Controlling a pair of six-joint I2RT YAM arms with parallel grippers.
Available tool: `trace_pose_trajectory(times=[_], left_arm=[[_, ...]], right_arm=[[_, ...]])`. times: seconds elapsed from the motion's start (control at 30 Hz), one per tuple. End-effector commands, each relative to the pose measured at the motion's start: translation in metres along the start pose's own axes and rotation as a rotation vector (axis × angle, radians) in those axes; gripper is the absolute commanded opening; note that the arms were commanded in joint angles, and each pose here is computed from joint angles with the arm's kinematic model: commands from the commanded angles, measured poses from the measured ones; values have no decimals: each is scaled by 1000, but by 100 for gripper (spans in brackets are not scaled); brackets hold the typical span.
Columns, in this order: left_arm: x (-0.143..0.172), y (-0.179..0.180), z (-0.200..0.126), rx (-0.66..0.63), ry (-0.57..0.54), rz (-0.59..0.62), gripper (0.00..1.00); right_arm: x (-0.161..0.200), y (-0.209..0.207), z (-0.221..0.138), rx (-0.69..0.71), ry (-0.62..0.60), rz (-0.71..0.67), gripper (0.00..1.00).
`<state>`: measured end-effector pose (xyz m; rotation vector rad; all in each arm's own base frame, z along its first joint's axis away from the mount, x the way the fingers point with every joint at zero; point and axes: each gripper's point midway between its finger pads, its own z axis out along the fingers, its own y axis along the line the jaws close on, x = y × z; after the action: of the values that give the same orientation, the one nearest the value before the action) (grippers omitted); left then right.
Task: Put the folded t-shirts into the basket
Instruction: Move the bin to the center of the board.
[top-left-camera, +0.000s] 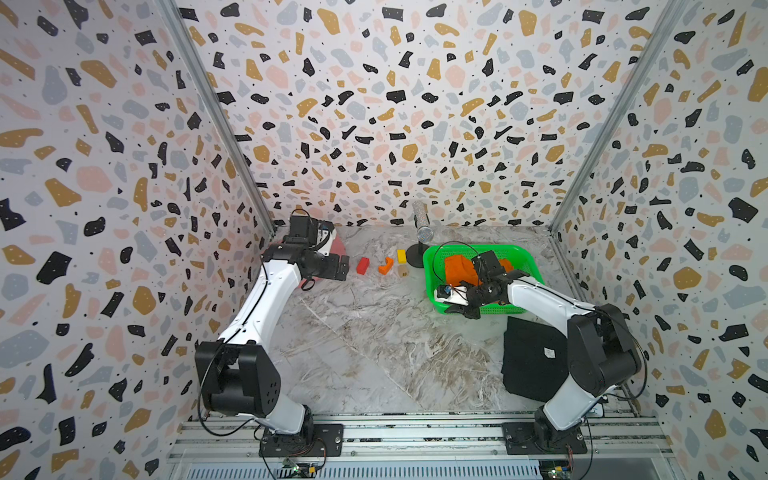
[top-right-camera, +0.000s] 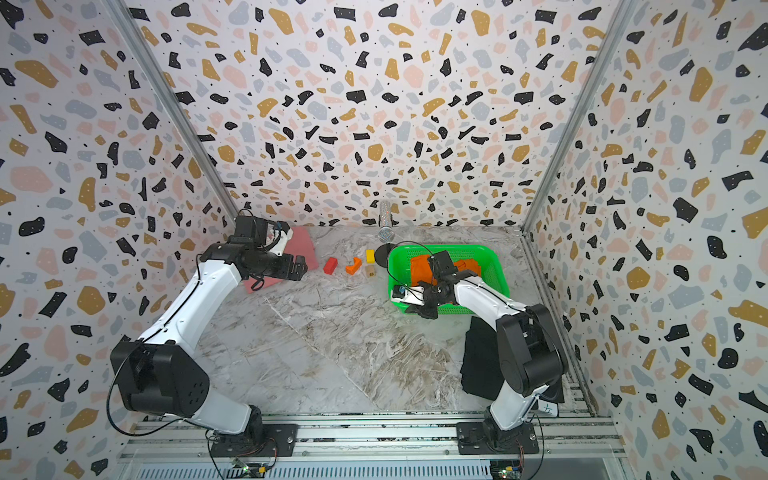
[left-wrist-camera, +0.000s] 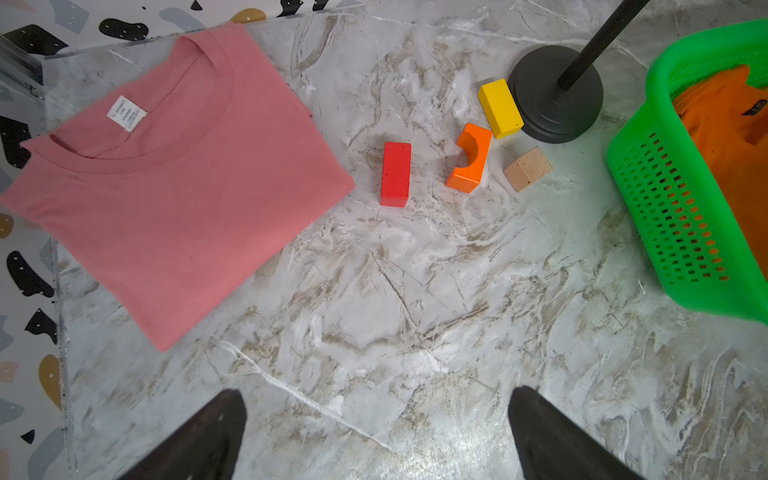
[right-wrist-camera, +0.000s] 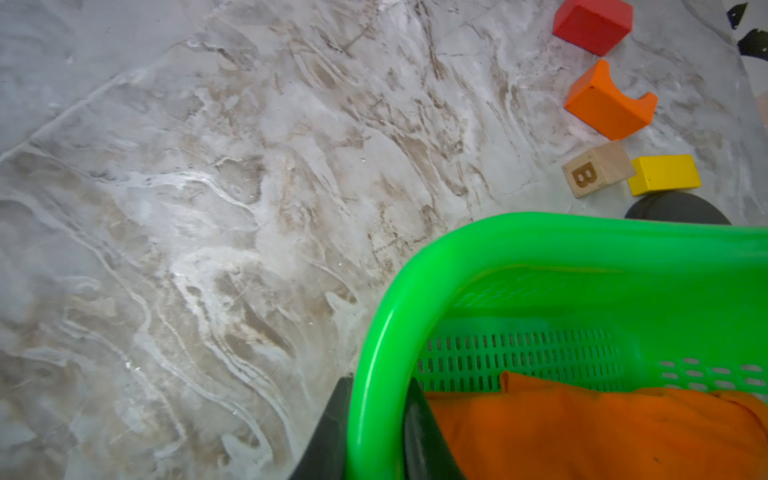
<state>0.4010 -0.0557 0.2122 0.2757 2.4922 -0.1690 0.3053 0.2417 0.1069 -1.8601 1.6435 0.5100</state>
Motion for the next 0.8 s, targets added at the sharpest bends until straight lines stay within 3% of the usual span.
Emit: trace_pose_trajectory(times=[0.0, 0.2, 0.53, 0.7, 0.77], left_arm=[[-2, 5, -3, -14, -32, 5, 100], [2, 14, -1, -20, -26, -26, 100], [14, 24, -3, -25, -20, -60, 100], [21, 28, 0, -20, 5, -82, 100], [23, 29, 1, -15, 13, -87, 100]], right_arm=[[-22, 33, -2, -75, -50, -33, 17], [-69, 65, 22, -120, -126, -126, 15], [-148, 78, 79, -118, -220, -174, 16], [-186, 80, 106, -108, -250, -174, 23], [-202, 76, 107, -95, -296, -142, 30]])
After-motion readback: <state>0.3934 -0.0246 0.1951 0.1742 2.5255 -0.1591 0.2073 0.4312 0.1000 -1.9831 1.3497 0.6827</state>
